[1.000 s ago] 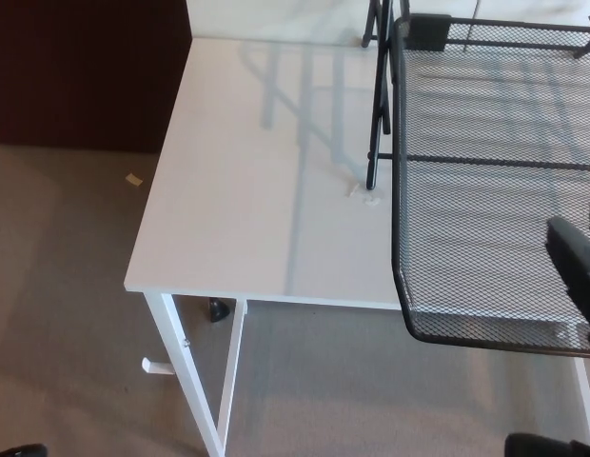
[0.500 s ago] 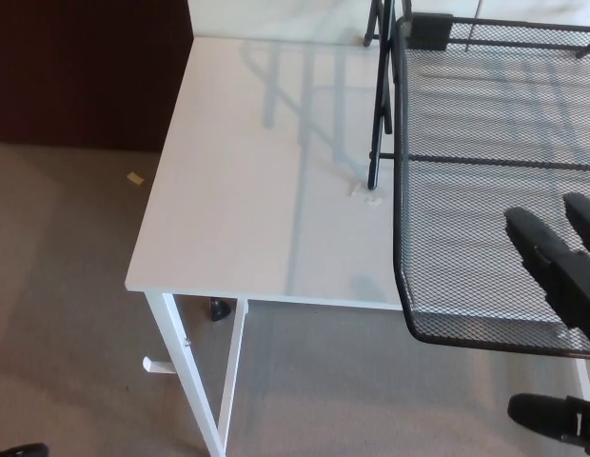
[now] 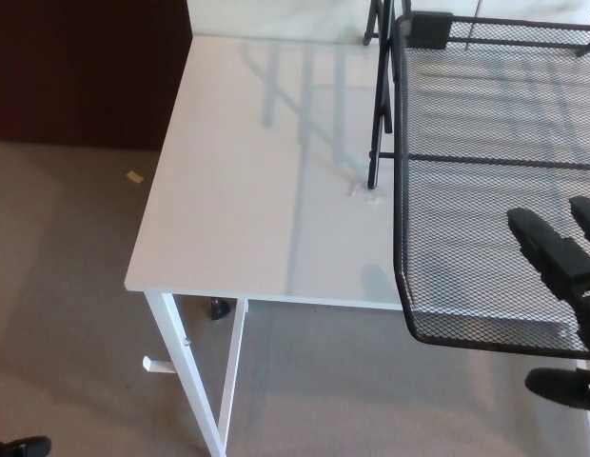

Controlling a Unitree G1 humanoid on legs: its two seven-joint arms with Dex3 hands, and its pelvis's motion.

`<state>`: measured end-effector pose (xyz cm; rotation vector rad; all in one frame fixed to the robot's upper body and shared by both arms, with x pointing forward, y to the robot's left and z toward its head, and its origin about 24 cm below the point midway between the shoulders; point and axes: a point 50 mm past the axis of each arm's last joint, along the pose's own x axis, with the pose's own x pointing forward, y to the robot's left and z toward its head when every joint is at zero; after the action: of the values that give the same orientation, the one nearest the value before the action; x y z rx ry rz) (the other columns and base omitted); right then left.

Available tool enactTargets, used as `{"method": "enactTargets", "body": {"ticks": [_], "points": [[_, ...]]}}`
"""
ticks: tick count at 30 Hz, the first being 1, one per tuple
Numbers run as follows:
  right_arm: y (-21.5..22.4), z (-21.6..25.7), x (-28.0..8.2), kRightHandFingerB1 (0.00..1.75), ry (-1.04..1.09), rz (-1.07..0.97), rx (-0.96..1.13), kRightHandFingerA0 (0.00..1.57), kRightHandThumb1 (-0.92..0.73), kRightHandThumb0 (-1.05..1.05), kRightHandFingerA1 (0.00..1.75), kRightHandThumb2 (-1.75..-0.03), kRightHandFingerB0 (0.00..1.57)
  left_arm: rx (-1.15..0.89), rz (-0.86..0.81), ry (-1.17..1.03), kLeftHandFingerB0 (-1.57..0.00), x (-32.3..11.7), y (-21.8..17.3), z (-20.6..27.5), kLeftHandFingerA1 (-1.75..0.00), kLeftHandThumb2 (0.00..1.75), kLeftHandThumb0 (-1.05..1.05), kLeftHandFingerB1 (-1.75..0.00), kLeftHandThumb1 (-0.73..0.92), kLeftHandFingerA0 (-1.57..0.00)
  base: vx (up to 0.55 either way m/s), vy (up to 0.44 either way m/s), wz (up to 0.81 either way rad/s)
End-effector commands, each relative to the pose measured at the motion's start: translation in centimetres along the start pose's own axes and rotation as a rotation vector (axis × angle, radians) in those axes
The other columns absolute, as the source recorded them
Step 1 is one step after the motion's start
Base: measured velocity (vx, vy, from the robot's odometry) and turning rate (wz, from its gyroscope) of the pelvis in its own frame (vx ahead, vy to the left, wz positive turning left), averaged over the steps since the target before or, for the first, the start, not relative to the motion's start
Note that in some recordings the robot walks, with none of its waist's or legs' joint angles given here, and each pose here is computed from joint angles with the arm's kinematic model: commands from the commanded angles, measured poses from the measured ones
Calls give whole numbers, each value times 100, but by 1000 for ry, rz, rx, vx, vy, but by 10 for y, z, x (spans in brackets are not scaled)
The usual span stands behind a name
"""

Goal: The robot walk towards a table in front and then pushes a layer of a file tray back to its original position using its right hand

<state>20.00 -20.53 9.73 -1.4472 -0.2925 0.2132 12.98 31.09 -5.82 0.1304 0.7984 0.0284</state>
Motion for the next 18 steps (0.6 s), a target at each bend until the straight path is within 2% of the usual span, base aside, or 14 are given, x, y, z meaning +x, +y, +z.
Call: {"method": "enactTargets", "body": {"ticks": [1,10,11,12,15,16,18], "points": [[-1,-8,7,0,60,-16,-61,0,-52,-84,0,-82,0,40,15,-16,-25,-2,5,6,-55,82,-8,-50,39,-31,0,0,0],[-9,-3,15,1,7,-151,-108,0,-55,-85,0,-84,0,35,12,-21,-24,-1,6,6,-55,81,-9,-50,38,-31,0,0,0],[-10,-2,16,0,3,-159,-102,0,-66,-69,0,-61,0,38,13,-19,-24,-2,6,6,-55,81,-9,-50,38,-32,0,0,0],[-12,-2,18,0,4,-166,-105,0,-57,-86,0,-86,0,39,13,-19,-24,-1,7,5,-55,81,-9,-50,37,-31,0,0,0],[-10,-6,21,1,15,-166,-103,0,-54,-83,0,-84,0,37,10,-16,-24,-2,5,4,-55,81,-10,-50,37,-31,0,0,0],[-9,-8,24,1,20,-164,-104,0,-54,-83,0,-84,0,41,11,-16,-35,-1,5,5,-42,57,-15,-37,55,-40,0,0,0],[-8,-10,27,1,33,-153,-106,0,-55,-84,0,-85,0,43,14,-17,-36,-1,5,6,-42,57,-14,-37,54,-40,0,0,0]]}}
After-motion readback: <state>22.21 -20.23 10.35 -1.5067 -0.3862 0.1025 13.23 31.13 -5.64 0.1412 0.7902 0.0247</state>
